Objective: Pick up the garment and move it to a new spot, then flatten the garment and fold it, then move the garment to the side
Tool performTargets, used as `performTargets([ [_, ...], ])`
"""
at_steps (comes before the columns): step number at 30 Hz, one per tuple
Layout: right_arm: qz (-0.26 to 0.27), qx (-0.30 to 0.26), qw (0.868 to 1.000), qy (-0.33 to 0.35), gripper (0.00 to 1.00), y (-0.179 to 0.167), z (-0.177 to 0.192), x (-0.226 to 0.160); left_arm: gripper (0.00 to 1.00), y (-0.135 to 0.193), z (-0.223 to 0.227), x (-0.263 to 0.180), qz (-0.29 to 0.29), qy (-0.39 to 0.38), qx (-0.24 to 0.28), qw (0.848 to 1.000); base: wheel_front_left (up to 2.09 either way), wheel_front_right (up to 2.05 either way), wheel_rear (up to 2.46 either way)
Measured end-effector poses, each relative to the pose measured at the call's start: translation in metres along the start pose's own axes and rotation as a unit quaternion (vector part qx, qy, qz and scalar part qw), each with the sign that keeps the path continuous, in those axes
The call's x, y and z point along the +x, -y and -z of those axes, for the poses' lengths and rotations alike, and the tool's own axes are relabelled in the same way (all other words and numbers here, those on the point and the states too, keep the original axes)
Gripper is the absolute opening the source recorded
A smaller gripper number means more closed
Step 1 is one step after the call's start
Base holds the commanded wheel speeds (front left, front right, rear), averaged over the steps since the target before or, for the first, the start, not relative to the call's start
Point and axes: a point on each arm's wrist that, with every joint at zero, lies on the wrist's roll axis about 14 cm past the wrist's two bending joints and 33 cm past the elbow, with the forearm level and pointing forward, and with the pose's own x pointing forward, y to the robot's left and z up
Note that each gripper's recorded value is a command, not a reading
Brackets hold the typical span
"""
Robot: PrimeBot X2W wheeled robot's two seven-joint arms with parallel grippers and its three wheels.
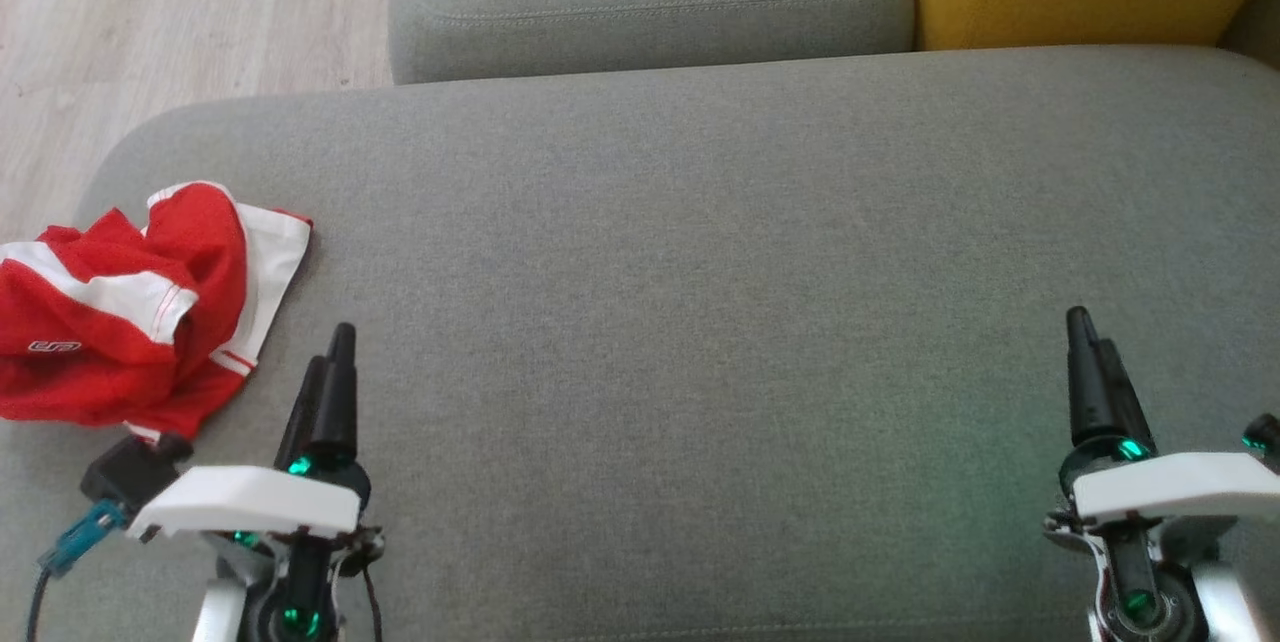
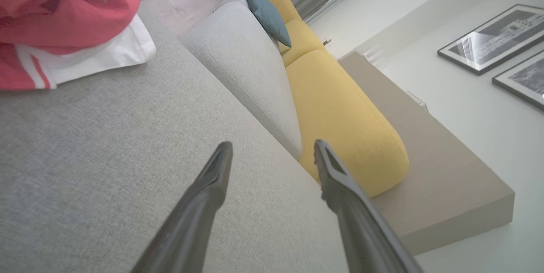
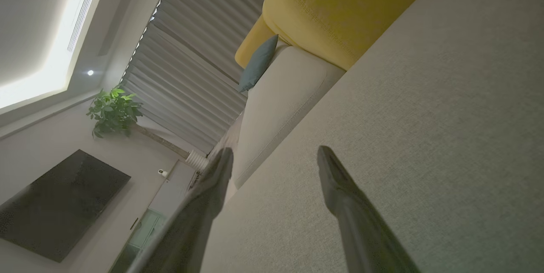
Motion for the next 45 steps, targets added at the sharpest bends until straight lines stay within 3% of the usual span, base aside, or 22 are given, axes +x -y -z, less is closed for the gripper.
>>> performTargets([
  [19,-0.025,-0.122,0.992,-0.011,1.0,-0.014,0.002,0.001,1.0,0.01,0.005,0.002,0.016,-0.005,0.146,0.989,0.0,0.0,0.0],
  [45,-0.04,-0.28,0.959,-0.027,1.0,-0.022,0.01,0.002,1.0,0.026,0.011,0.005,0.046,0.009,0.3,0.953,0.0,0.0,0.0],
])
